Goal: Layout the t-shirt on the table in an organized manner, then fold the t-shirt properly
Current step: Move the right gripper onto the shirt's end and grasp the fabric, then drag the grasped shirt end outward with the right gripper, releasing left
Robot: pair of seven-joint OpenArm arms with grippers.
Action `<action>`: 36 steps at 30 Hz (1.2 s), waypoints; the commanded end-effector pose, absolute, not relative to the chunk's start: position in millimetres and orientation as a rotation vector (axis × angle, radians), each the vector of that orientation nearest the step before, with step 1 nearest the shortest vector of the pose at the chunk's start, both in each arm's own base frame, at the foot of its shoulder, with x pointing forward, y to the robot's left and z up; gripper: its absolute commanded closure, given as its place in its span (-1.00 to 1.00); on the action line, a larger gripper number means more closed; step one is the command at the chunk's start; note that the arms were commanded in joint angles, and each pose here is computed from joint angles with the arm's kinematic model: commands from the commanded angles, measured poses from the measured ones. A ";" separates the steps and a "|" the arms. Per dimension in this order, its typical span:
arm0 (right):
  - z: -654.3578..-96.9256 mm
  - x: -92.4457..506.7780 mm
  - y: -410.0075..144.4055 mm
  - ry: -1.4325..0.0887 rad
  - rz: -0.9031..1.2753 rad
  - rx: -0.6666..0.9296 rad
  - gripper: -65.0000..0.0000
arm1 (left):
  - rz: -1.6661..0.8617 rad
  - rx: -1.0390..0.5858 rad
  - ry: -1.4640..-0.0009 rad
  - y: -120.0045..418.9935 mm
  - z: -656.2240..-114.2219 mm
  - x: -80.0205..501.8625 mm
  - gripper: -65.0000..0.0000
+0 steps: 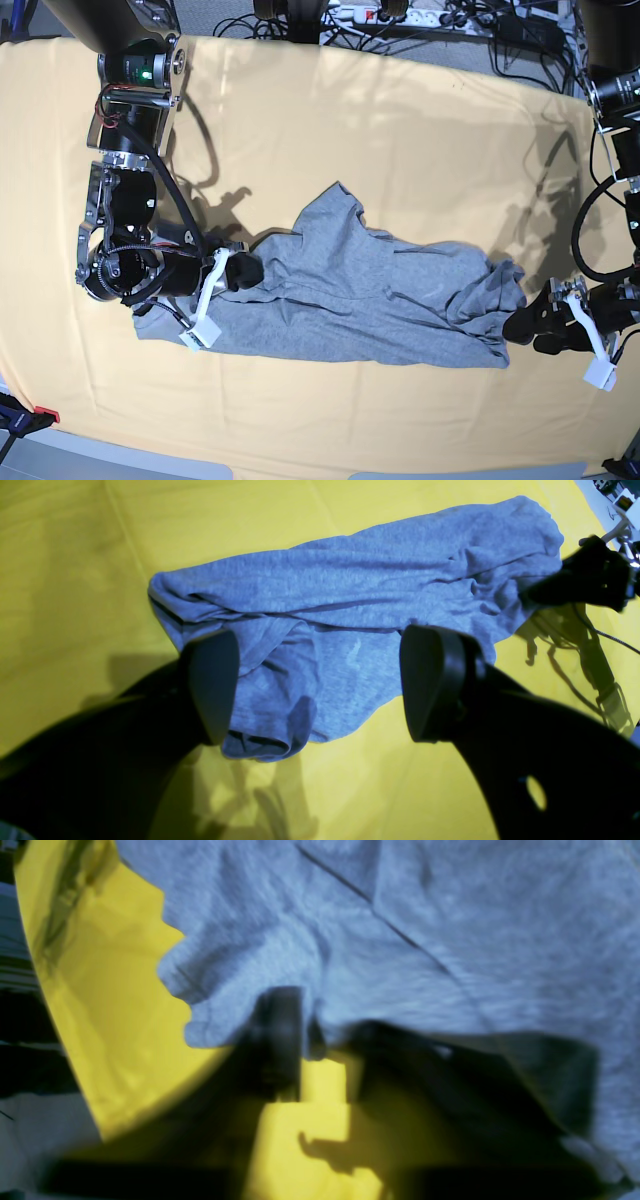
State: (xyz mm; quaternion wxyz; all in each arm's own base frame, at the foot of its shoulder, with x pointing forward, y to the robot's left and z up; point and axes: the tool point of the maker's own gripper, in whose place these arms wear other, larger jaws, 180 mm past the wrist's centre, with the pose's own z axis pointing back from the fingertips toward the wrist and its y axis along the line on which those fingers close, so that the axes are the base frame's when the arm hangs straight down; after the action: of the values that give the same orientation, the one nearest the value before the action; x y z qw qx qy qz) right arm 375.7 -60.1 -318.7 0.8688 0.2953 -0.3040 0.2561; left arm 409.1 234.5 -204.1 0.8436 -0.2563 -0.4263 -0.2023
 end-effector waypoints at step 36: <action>-246.2 275.3 -142.5 -0.760 0.859 0.490 1.00 | -0.525 -0.782 -1.006 208.5 -151.0 394.6 -0.52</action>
State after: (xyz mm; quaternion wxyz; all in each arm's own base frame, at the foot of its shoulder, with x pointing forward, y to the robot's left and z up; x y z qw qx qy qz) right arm 269.6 -141.7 -260.4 0.8230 0.2331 -0.3345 0.3954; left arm 390.5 203.8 -175.7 0.7883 -0.3663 -0.4355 -0.2338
